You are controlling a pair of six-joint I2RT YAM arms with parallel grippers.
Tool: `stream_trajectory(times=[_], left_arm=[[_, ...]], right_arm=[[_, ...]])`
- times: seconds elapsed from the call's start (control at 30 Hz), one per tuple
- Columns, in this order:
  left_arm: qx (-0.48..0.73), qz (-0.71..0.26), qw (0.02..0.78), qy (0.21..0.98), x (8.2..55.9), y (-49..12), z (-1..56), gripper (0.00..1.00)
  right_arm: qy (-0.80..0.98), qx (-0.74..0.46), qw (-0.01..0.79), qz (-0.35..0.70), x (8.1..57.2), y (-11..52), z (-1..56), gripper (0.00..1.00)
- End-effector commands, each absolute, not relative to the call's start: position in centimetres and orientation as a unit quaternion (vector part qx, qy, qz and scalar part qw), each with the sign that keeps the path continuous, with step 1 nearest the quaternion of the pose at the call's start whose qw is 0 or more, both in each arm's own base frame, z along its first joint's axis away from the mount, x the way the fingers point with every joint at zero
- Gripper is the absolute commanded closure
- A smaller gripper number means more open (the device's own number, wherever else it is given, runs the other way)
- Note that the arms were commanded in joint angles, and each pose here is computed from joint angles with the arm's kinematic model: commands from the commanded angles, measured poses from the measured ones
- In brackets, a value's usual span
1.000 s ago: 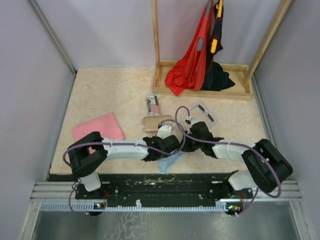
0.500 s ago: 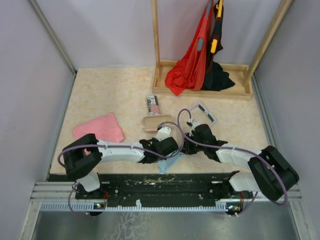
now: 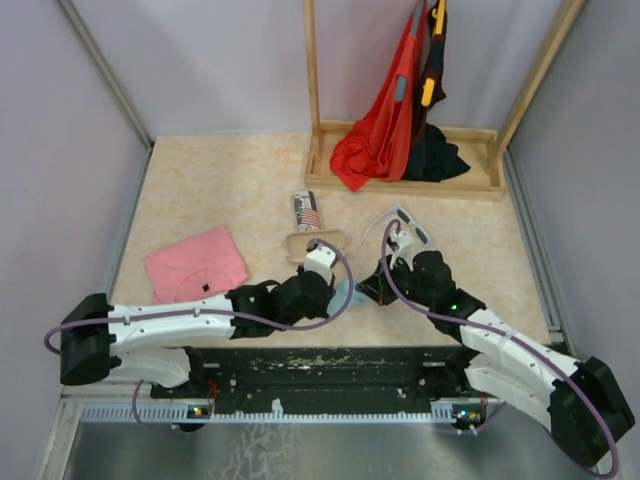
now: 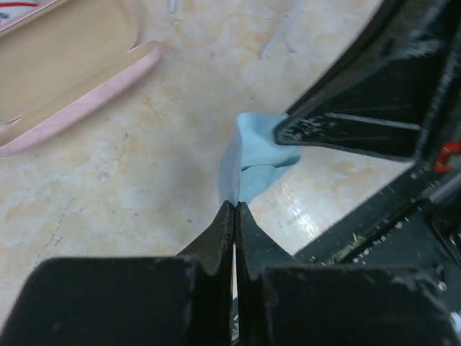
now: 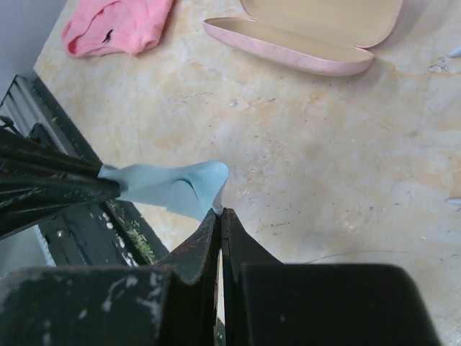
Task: Organize the sunglasses
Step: Adjust the glasses cleaning cloth at the center of the board.
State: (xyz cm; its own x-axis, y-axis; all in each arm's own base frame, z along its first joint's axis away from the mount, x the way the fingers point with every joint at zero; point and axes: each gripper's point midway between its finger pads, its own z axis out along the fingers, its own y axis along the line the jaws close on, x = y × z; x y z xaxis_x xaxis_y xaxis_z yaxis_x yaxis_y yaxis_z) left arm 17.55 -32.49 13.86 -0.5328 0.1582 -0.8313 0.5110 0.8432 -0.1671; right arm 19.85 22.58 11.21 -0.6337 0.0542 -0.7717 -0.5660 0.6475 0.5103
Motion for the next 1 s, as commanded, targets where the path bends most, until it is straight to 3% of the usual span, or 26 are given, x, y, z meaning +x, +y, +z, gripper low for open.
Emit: stream_trajectory(times=[0.0,0.3,0.57,0.97], left_arm=[[0.239,-0.231,0.463,0.822,15.4,-32.9,15.9,0.98],[0.251,-0.311,0.475,0.784,12.3,-32.6,19.2,0.99],[0.243,-0.283,0.473,0.798,12.8,-32.1,18.5,0.99],[0.212,-0.249,0.407,0.853,11.8,-31.0,13.2,0.99]], right_arm=[[0.782,-0.197,0.424,0.413,18.8,23.0,13.6,1.00],[0.789,-0.146,0.456,0.385,19.9,21.4,13.6,1.00],[0.773,-0.158,0.461,0.407,19.5,22.0,15.2,1.00],[0.855,-0.137,0.320,0.384,15.6,21.0,12.9,1.00]])
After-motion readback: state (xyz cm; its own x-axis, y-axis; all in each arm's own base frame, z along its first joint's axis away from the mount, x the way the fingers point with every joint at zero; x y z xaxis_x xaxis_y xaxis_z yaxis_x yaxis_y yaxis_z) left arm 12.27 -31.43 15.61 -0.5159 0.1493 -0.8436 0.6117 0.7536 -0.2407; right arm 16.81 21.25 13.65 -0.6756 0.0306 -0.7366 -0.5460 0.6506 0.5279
